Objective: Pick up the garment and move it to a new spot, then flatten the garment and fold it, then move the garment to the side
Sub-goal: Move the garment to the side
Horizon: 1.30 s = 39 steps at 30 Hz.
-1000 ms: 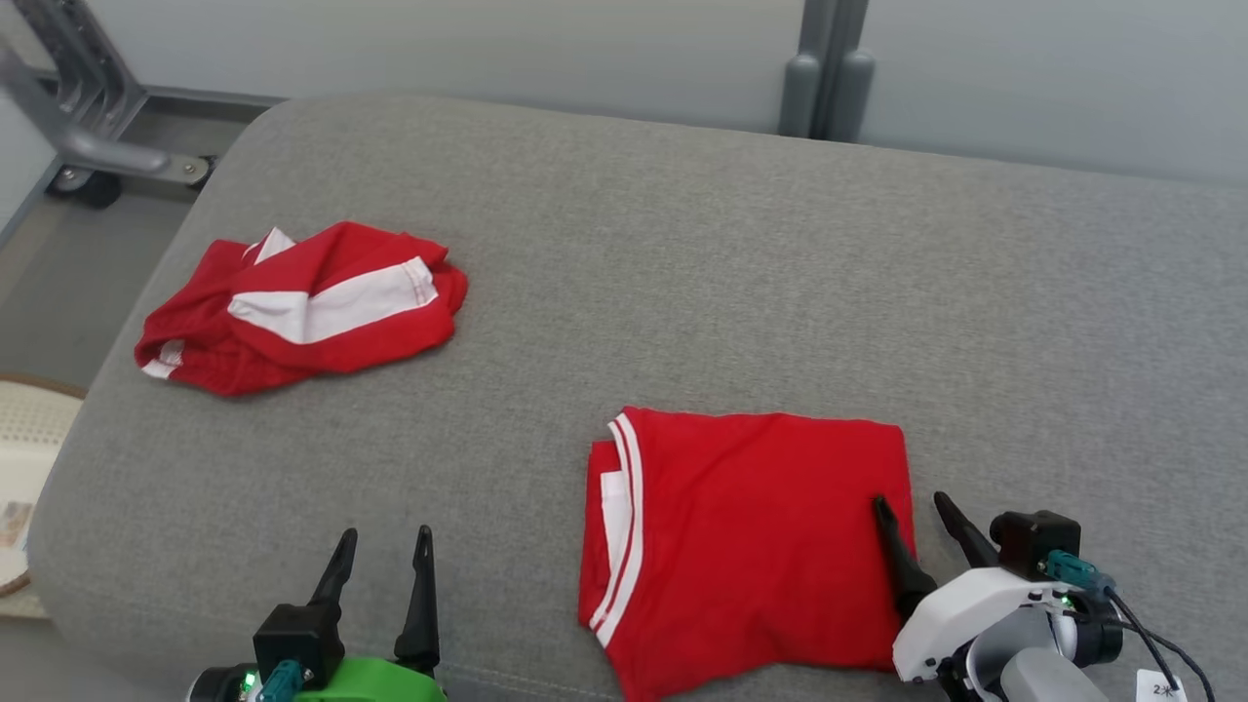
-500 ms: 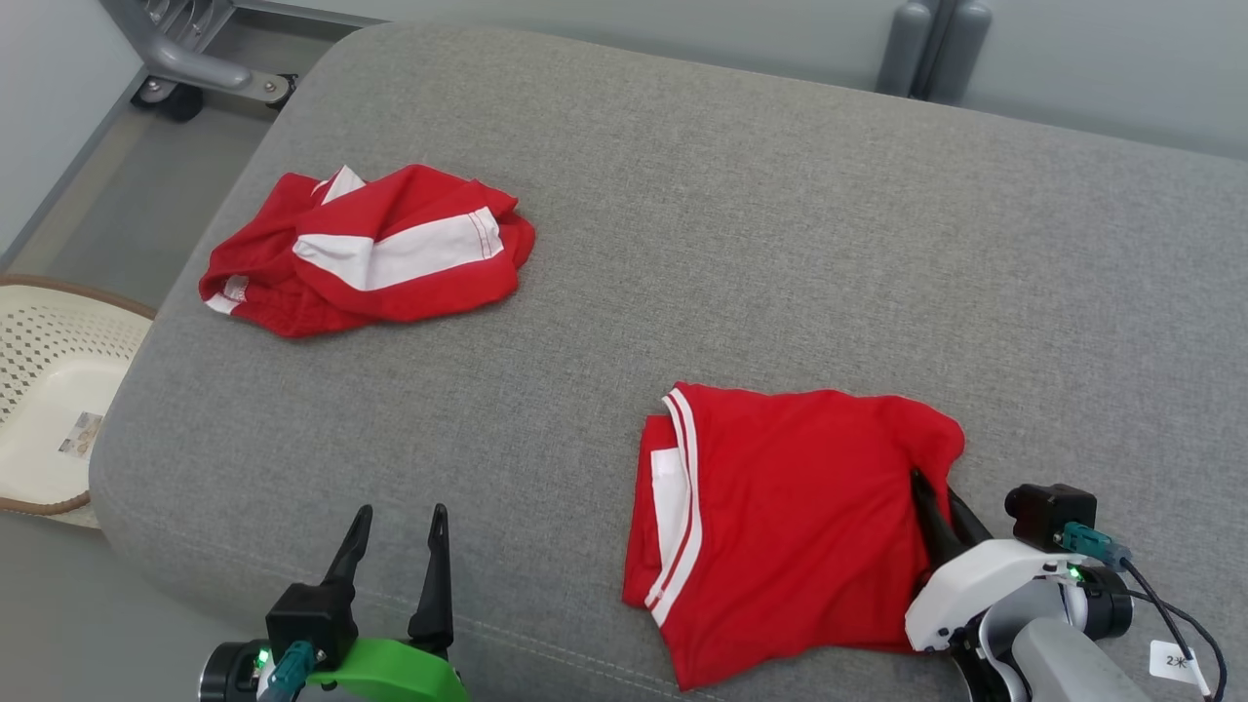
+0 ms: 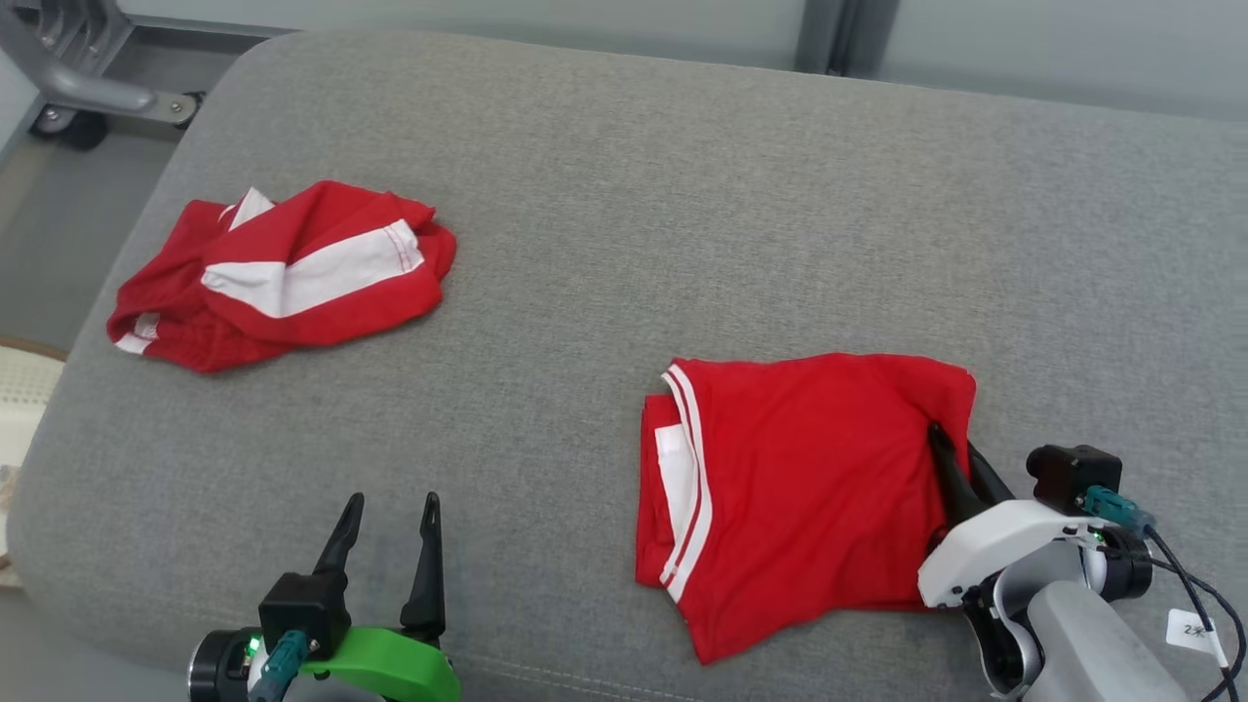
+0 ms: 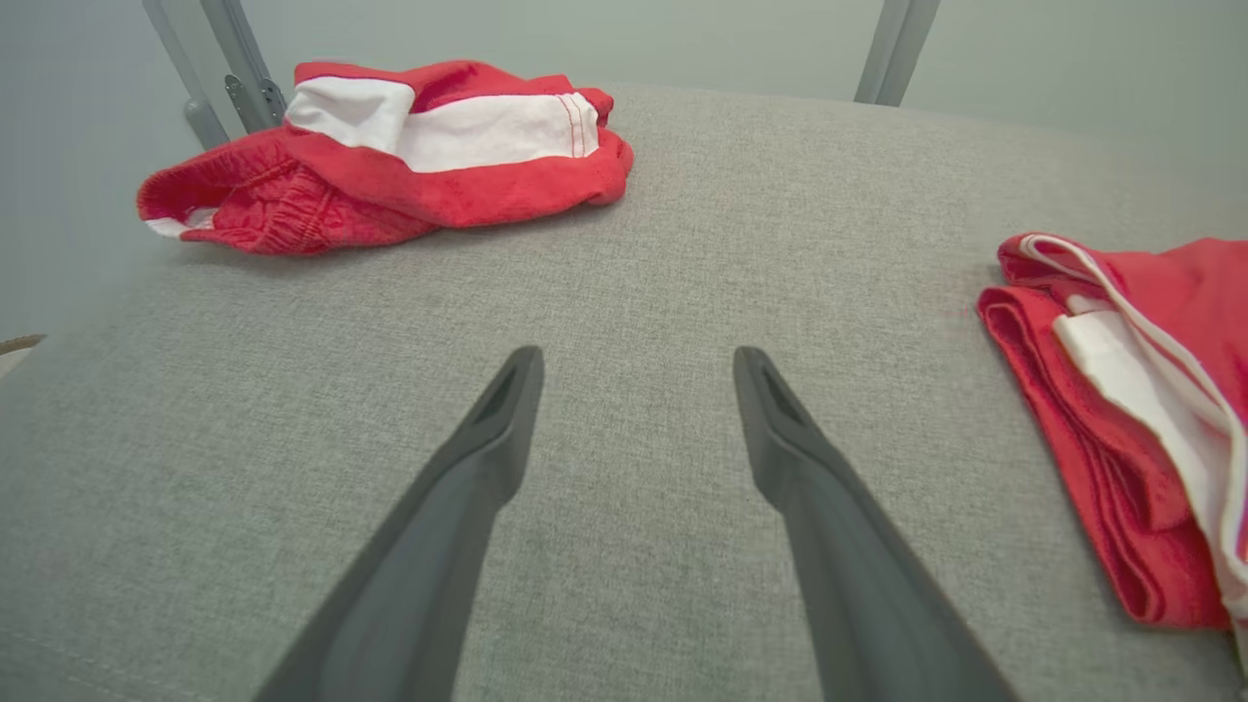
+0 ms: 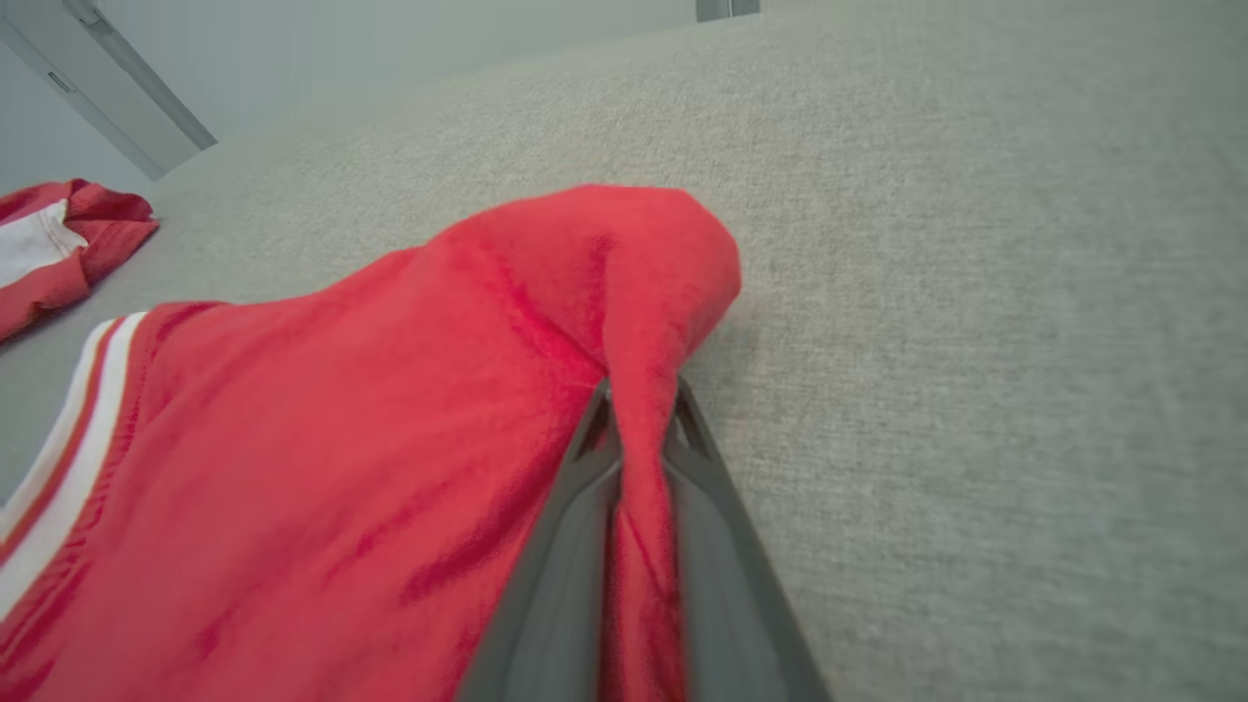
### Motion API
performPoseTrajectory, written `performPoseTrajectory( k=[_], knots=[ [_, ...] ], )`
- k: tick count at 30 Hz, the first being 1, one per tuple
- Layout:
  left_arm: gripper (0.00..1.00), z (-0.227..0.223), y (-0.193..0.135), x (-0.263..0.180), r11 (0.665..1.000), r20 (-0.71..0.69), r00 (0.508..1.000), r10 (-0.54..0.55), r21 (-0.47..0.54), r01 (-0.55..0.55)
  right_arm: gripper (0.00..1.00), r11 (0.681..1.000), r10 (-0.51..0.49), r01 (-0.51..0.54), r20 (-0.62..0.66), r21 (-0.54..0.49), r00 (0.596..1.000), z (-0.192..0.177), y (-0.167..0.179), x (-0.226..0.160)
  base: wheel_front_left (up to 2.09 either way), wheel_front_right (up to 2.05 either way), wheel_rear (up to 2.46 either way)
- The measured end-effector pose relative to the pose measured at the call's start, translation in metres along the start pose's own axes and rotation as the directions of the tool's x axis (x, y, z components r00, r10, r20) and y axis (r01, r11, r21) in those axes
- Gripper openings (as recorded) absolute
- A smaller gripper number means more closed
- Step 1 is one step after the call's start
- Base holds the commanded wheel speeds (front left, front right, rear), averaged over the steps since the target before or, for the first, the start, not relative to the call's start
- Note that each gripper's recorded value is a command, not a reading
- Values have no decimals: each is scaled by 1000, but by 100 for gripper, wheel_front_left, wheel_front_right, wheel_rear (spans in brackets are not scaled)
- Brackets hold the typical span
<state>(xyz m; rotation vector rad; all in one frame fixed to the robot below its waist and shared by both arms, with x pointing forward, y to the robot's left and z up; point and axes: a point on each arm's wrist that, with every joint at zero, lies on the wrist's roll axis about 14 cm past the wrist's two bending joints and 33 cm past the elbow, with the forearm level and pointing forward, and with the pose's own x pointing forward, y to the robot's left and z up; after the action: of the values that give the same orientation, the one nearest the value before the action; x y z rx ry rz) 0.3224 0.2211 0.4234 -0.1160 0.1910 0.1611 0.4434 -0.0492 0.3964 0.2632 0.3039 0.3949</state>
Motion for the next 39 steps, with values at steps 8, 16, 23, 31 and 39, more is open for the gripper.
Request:
performPoseTrajectory(
  k=[8, 16, 23, 31, 39],
  knots=[
    [100, -1, -39, 20, 991, -4, 991, -134, 19, 134, 0, 992, -128, 127, 50, 28, 990, 12, -37, -30, 0, 0, 0],
    [100, -1, -95, 36, 953, -9, 953, -303, 24, 303, 0, 954, -299, 294, 88, 64, 950, 18, -85, -85, 0, 0, 0],
    [100, 4, -154, 46, 889, 3, 889, -457, 31, 457, 0, 911, -409, 398, 125, 104, 904, 22, -110, -130, 0, 0, 0],
    [100, 10, -209, 55, 814, 22, 814, -580, 48, 579, 0, 885, -466, 452, 168, 113, 869, 34, -124, -153, 0, 0, 0],
    [100, 15, -231, 73, 781, 50, 780, -624, 73, 620, 0, 901, -425, 433, 212, 11, 880, 70, -139, -122, 0, 0, 0]
  ],
)
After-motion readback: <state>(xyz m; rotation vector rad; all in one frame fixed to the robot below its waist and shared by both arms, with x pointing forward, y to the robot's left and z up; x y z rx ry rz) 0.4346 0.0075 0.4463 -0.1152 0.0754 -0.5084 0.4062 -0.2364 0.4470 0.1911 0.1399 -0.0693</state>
